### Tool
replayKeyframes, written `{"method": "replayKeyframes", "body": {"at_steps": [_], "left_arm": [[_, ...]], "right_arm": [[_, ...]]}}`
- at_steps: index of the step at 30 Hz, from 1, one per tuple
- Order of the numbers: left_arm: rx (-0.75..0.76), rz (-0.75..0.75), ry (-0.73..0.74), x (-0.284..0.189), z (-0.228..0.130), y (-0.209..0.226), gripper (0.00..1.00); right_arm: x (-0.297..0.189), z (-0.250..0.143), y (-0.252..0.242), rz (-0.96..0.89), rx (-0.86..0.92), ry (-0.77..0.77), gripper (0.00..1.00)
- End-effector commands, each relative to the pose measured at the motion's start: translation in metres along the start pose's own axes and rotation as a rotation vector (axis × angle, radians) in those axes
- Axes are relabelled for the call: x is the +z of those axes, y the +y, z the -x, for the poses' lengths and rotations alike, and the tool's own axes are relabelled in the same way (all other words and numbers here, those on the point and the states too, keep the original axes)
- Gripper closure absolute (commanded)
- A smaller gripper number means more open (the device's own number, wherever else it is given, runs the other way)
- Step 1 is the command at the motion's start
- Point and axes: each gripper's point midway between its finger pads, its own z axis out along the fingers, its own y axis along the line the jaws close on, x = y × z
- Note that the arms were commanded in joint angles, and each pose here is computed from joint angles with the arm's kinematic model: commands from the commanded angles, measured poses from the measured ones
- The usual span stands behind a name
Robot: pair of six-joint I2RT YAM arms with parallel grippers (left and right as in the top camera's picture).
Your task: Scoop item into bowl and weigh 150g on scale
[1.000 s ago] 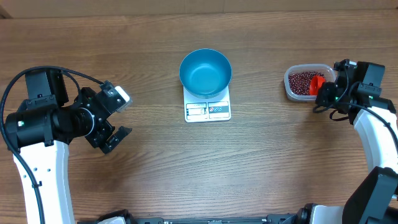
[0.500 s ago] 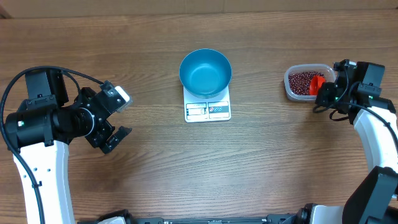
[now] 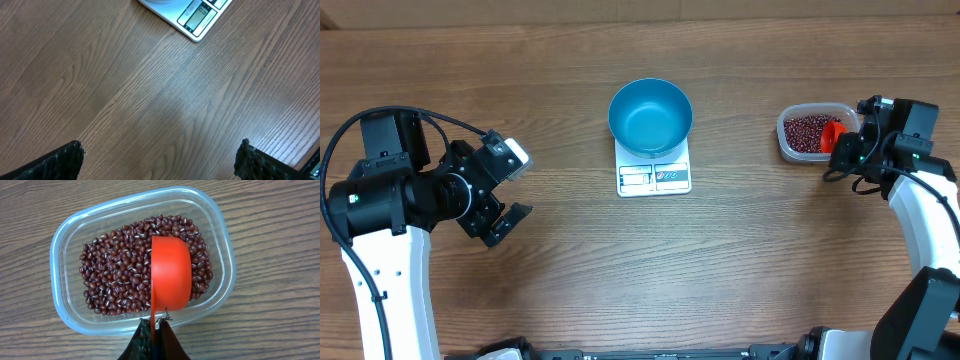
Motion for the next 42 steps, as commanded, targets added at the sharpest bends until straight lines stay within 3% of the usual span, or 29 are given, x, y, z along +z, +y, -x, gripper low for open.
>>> {"method": "replayKeyframes", "body": {"at_steps": [1, 23, 36, 42], "left_arm": [[0.035, 0.006, 0.008, 0.0, -0.001, 0.001, 0.0], [0.035, 0.006, 0.008, 0.0, -0.001, 0.001, 0.0], [0.035, 0.006, 0.008, 0.0, -0.001, 0.001, 0.0], [0.035, 0.006, 0.008, 0.0, -0.001, 0.001, 0.0]], "right_arm": [[-0.001, 0.007, -0.008, -0.034, -0.008, -0.01, 0.96], [-0.019, 0.041, -0.008, -0.049, -0.076, -0.128, 0.96], [-0.002, 0.033, -0.01, -0.046, -0.092, -0.086, 0.96], [-0.004, 0.045, -0.011, -0.053, -0.104, -0.134, 0.96]]}}
